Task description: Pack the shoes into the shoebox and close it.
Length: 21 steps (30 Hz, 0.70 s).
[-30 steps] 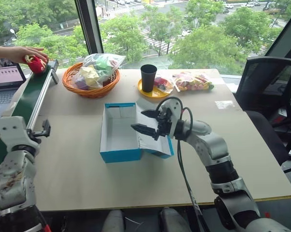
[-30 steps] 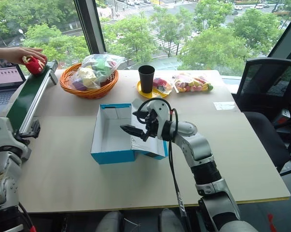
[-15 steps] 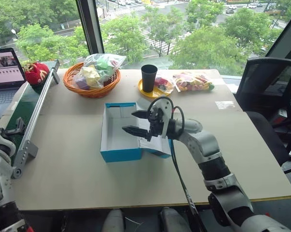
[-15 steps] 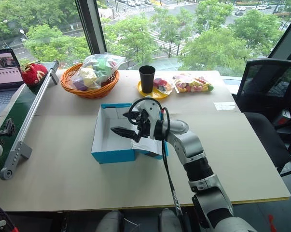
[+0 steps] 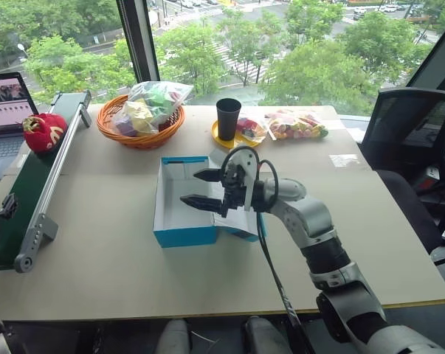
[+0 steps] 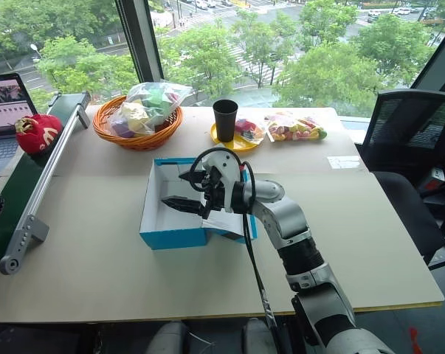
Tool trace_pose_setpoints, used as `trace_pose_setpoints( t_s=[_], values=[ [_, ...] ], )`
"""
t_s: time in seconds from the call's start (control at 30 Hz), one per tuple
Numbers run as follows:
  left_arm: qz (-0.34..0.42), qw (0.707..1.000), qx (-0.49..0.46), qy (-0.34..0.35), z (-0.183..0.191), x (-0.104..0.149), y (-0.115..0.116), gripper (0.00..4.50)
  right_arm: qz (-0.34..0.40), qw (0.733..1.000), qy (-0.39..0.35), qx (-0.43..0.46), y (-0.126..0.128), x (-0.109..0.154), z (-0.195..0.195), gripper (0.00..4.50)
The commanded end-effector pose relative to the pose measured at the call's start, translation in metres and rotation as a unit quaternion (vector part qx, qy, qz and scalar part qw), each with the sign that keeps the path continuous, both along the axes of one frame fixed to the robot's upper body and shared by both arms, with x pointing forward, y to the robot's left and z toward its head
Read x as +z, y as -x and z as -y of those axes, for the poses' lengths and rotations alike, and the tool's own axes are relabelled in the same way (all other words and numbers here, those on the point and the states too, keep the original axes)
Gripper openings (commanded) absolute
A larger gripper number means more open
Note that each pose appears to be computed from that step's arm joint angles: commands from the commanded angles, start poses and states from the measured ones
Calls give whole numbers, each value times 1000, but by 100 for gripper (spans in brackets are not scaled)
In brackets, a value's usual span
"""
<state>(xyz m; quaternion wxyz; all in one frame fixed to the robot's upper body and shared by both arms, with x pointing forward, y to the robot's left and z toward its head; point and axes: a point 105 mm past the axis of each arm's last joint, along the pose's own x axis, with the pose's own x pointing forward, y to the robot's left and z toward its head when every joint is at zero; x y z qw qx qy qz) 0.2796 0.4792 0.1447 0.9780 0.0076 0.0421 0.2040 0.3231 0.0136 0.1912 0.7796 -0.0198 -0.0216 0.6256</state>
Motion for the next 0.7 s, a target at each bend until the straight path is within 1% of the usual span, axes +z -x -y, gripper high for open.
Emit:
trace_pose_setpoints(
  t_s=[0.03,0.1,0.2,0.4,0.57,0.7],
  values=[
    [1,1000,-18,-19,-2,6,-5,450,14,1000,-15,-4,7,11,2,441],
    [-11,1000,-21,-17,-1,-1,-7,450,9,1000,-10,-8,9,8,3,441],
    [-21,999,-29,-23,1,-5,-10,450,3,1000,-6,-13,11,5,6,441],
    [-28,999,-17,-34,-3,-2,-14,450,-4,1000,-2,-24,13,2,10,441],
    [-31,999,-8,-41,-7,2,-15,450,-17,999,-3,-37,9,1,13,441],
    [-44,998,-8,-39,-7,-3,-14,450,-20,999,1,-41,8,-1,13,441]
  ],
)
